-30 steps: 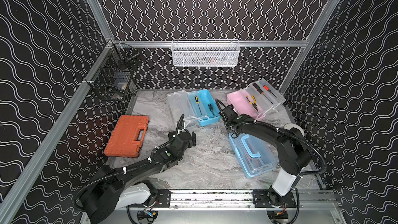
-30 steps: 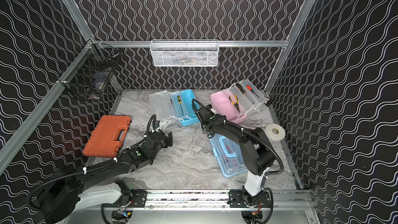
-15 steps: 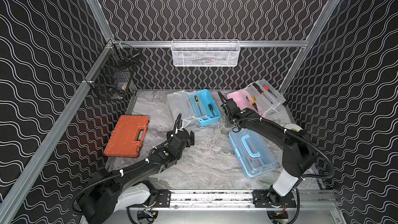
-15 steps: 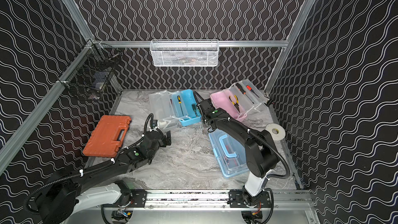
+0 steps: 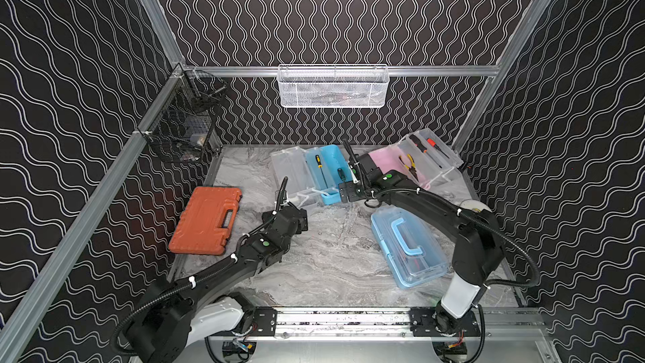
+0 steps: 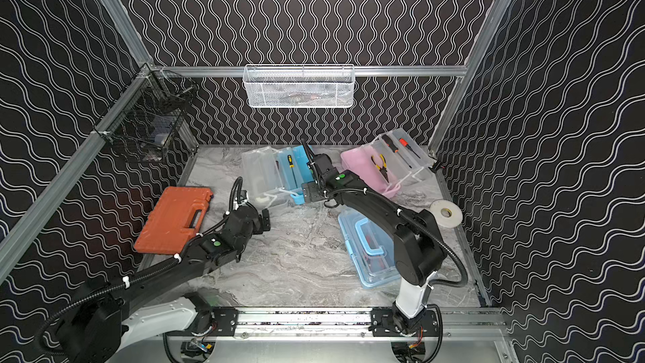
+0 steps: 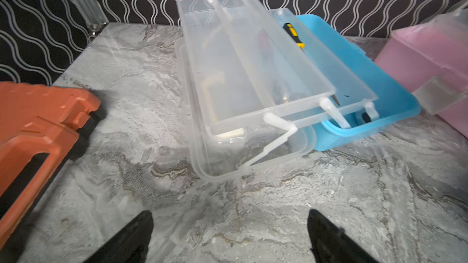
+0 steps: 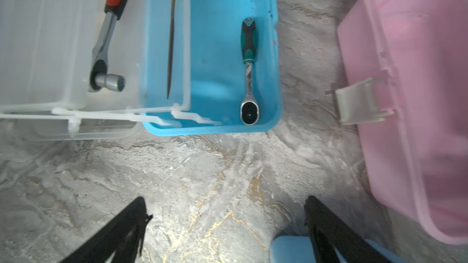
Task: Close toolboxes
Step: Close the toolbox lid.
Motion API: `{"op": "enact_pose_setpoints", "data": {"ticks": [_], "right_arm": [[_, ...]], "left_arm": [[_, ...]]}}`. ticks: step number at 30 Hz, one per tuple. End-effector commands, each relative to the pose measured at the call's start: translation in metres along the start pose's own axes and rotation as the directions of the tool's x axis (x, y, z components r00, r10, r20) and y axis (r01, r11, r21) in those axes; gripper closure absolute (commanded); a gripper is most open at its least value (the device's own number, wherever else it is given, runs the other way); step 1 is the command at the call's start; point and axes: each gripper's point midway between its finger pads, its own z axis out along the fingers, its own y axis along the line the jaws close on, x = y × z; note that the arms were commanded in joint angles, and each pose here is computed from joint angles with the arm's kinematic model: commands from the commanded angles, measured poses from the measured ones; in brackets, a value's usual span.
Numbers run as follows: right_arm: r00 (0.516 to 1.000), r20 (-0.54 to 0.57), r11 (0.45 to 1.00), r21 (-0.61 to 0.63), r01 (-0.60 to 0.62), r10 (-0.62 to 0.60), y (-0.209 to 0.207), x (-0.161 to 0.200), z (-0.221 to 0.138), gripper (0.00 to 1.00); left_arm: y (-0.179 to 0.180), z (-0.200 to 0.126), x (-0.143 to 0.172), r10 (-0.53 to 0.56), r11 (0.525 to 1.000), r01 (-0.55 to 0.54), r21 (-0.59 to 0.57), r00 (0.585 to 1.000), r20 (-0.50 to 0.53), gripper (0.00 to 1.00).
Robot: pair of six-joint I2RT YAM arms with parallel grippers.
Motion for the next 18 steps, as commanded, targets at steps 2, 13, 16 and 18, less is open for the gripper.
{"op": "enact_pose_setpoints", "data": {"ticks": [2,13,16,18], "right_arm": [[0.999,0.038,0.995,-0.092,-0.022,0.026,0.023,-0.017,0.006,0.04],[0.990,0.064,0.991,0.024,-0.129,0.127,-0.006,-0.049,0.048,0.18],[0.983,0.054,0.983,0.040,-0.178,0.175,-0.028,-0.051,0.066,0.22],[0.980,0.049,0.980,0.038,-0.196,0.194,-0.041,-0.054,0.076,0.22]], "left_arm": [[0.020,-0.001,-0.007,-0.061,0.996,0.061,-0.058,0.998,0.005,0.01],[0.061,0.028,-0.021,-0.279,0.951,0.278,-0.133,0.960,0.012,0.01],[0.071,0.033,-0.023,-0.313,0.939,0.311,-0.144,0.950,0.009,0.01],[0.076,0.036,-0.023,-0.318,0.936,0.315,-0.157,0.948,0.006,0.01]]}}
